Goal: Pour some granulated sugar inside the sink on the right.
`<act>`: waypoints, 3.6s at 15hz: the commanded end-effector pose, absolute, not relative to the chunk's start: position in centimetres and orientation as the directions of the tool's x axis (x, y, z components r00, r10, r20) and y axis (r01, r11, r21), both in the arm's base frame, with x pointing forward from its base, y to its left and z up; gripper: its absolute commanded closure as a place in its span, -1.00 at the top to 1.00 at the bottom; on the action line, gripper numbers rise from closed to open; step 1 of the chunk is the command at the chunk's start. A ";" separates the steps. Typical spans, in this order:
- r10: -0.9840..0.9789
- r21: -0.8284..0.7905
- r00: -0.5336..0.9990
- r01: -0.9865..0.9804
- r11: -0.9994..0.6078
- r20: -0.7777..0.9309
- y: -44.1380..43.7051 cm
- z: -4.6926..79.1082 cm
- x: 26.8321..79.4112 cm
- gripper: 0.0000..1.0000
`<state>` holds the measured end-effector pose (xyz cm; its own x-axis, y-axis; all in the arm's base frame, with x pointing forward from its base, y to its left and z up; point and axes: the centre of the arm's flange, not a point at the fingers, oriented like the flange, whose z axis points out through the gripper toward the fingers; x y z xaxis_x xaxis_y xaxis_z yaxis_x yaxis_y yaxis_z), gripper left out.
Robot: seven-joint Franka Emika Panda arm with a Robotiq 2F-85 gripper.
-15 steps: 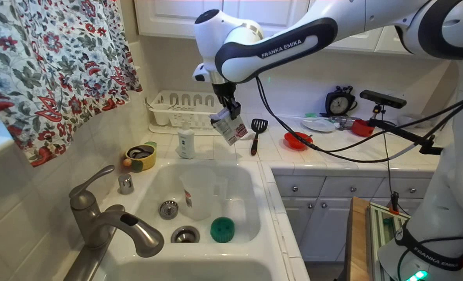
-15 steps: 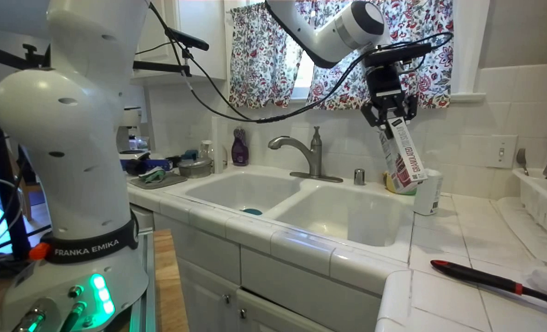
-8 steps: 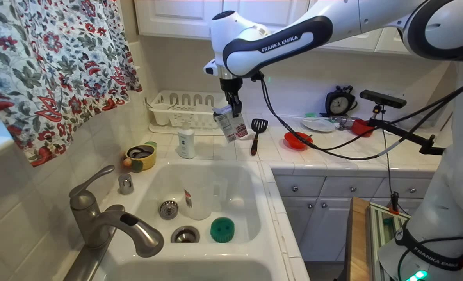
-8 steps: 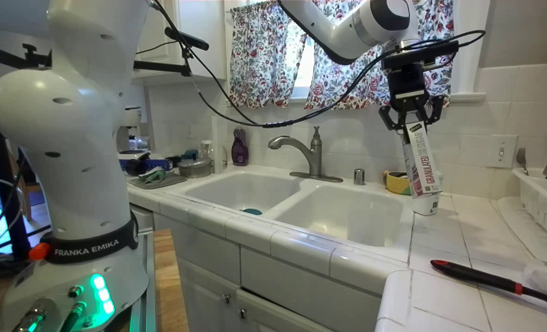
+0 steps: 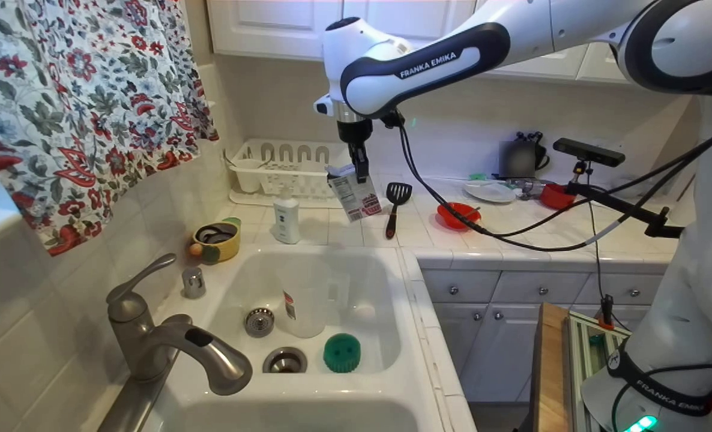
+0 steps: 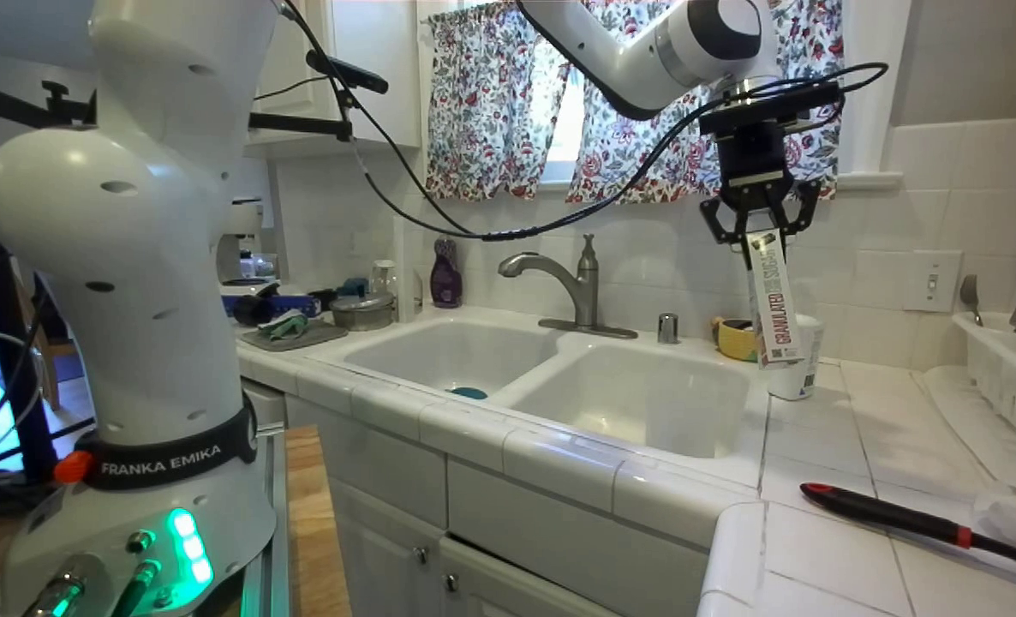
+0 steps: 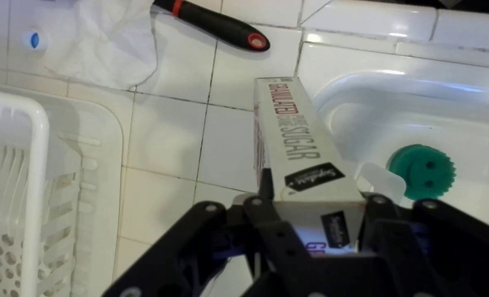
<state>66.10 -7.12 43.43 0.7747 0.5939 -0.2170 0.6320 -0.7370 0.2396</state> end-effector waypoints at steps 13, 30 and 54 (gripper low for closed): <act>-0.046 -0.030 0.997 -0.047 -0.998 -0.056 -25.1 44.6 65.9 -0.81; -0.015 0.011 0.955 -0.019 -1.000 0.295 -21.6 39.6 76.3 -0.81; 0.094 0.071 0.985 0.085 -0.994 0.147 -22.7 37.9 77.0 0.80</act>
<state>76.85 -22.97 35.04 0.9844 0.0992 0.1456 0.0901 -0.9936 0.0682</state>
